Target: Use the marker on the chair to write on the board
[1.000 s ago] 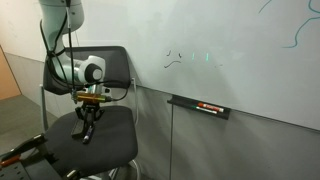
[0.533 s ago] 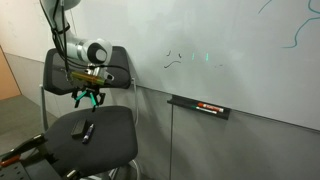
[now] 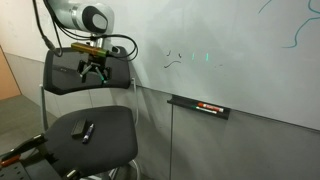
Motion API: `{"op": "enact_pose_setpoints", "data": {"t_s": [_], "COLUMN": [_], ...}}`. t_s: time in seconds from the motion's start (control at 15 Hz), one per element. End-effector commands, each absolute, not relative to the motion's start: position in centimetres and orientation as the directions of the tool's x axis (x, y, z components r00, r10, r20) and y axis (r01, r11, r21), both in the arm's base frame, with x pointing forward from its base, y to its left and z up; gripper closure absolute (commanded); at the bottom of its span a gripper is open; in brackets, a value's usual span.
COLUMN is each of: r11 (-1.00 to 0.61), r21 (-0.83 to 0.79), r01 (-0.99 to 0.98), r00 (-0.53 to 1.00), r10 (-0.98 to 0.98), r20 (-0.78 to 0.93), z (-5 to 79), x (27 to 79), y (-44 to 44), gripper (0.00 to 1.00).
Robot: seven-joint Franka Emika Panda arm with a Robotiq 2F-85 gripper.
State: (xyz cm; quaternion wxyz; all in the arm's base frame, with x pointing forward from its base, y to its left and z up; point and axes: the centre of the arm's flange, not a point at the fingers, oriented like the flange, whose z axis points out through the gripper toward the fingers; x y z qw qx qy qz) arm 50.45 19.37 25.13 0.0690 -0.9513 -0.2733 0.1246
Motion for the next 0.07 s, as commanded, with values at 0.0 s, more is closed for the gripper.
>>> {"op": "enact_pose_setpoints", "data": {"t_s": [0.0], "r11": [-0.846], "r21": [-0.189], "r01": [0.498], "r00": [0.826], "r10": [0.529], "r20": [-0.195], "z": [25.8], "x": [50.1], "y": [18.81], "gripper": [0.0]}}
